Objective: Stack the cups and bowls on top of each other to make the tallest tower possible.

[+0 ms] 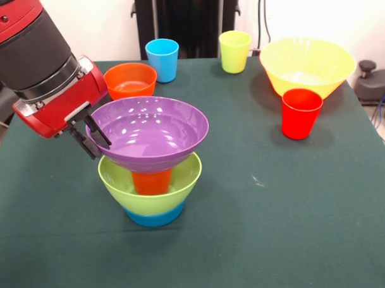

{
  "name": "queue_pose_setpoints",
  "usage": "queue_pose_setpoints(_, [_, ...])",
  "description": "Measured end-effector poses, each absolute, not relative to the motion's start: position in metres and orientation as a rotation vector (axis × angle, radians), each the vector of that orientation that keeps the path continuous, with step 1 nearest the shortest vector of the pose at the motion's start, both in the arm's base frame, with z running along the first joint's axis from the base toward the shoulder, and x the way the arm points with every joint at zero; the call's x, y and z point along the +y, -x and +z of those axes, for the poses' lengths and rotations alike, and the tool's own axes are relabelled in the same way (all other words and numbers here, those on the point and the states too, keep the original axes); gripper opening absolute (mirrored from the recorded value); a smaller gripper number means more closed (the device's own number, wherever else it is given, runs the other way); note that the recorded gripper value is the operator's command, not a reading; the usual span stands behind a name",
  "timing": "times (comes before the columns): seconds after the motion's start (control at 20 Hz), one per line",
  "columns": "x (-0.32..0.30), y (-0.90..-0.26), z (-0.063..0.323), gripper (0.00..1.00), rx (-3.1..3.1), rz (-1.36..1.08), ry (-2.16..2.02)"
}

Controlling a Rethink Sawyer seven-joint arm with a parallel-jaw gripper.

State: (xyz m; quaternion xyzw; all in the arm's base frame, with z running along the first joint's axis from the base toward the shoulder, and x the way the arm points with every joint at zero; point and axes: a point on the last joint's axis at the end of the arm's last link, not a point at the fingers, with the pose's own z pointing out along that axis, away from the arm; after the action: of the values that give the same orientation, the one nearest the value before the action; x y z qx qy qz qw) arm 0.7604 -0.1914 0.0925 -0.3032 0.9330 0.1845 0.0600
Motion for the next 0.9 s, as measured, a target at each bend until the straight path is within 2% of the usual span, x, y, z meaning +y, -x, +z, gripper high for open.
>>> queue_pose_setpoints(0.9, [-0.1897,-0.7580,0.0920,0.00,2.825,0.563,0.926])
